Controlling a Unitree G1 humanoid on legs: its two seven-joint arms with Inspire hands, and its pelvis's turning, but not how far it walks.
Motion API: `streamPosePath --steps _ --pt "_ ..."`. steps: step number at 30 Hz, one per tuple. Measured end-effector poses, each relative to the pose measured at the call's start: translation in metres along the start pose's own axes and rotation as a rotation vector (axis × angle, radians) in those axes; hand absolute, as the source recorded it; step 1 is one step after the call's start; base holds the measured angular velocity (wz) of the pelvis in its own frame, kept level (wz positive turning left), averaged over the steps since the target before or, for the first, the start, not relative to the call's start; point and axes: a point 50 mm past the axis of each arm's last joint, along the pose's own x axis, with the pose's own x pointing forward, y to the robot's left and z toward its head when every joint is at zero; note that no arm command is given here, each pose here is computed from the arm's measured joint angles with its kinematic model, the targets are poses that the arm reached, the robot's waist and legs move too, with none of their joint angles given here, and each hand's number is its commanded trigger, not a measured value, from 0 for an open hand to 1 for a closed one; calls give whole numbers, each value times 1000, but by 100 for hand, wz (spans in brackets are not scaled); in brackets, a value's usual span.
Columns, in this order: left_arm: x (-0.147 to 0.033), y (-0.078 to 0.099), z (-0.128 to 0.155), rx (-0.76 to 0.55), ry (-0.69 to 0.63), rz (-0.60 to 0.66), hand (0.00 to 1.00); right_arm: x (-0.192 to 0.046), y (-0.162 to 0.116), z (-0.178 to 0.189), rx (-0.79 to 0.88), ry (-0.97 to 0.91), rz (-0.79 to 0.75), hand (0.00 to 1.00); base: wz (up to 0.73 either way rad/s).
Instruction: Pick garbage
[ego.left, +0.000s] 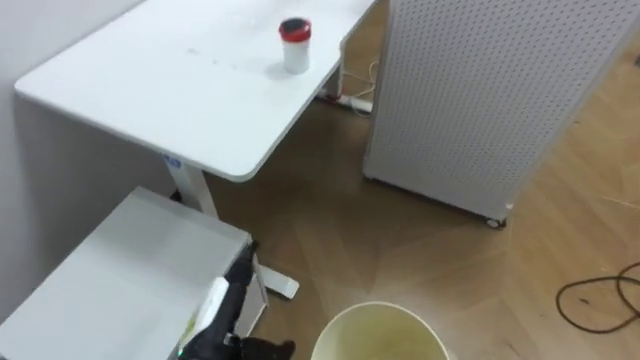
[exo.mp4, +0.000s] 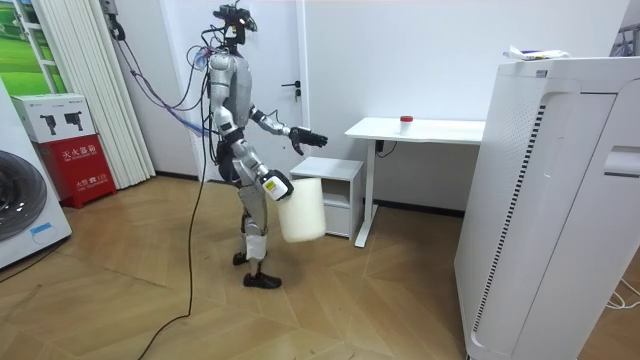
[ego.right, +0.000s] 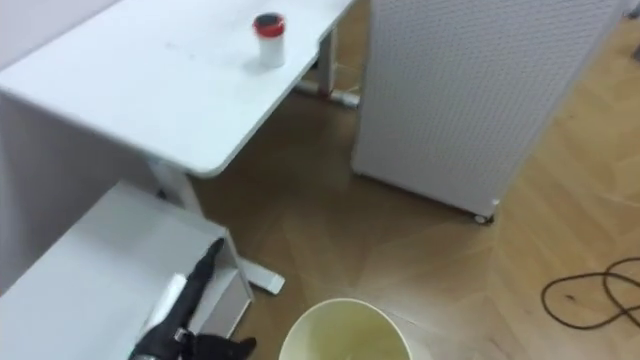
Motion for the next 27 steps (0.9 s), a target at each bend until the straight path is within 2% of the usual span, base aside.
streamPosePath --steps 4,9,15,20,25,27 --pt "4 19 7 -32 -29 115 0 -4 -4 -7 19 17 -17 100 -38" --pt "9 40 29 -87 -132 259 0 -6 -8 -11 15 25 -37 100 -28" --pt "8 50 30 -111 -134 347 0 -7 -9 -10 -3 21 -23 100 -36" --pt "6 61 28 -140 -131 420 0 -10 -15 -9 -46 9 -23 100 -76" --pt "0 73 46 -207 -232 513 0 -13 -28 -11 -29 13 -64 100 -88" --pt "-6 77 43 -207 -227 551 0 -14 -27 -14 -32 20 -61 100 -41"
